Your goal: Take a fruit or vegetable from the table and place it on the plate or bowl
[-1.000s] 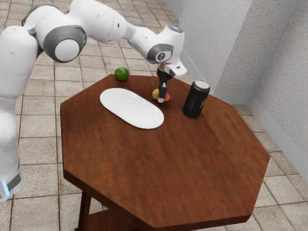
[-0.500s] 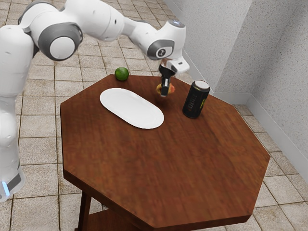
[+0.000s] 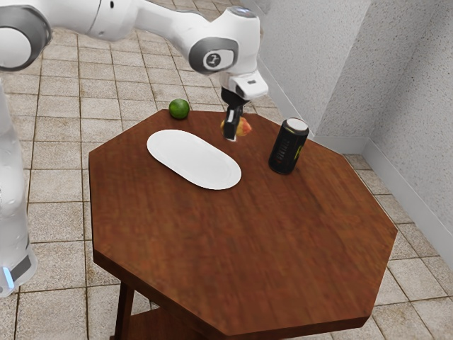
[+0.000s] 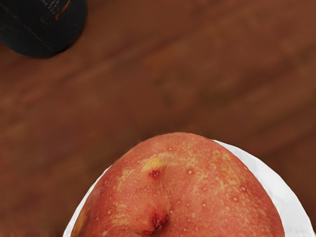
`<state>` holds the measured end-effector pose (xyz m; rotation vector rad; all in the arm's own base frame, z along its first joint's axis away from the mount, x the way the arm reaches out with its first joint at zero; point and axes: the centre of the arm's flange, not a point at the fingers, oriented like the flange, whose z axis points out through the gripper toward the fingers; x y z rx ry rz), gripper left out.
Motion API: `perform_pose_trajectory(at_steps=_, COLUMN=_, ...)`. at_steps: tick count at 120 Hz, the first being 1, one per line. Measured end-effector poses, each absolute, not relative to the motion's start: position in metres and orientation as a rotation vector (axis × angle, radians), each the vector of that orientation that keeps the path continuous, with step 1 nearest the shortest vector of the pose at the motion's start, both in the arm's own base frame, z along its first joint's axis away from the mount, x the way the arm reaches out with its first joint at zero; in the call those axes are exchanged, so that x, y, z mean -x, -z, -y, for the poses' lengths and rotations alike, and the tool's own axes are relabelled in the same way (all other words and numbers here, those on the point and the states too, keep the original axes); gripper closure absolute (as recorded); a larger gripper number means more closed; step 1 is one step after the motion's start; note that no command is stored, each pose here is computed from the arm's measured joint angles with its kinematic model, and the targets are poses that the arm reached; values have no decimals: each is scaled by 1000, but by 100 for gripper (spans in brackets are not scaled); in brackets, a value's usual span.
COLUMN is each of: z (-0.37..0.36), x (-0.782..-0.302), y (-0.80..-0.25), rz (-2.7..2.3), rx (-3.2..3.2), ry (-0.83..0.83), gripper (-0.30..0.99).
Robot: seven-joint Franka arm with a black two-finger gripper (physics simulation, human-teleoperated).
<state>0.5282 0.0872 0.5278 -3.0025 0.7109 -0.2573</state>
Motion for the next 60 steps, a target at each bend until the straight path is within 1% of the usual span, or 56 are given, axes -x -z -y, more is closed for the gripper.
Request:
perform_pose_trajectory(at_steps=38, z=-77, x=-469, y=-530, rz=-724, rx=3006, ry=246, gripper=52)
perform_pose_trajectory(at_steps=60, z=-67, x=-461, y=-531, rz=-751, rx=2998, ry=238, gripper=53)
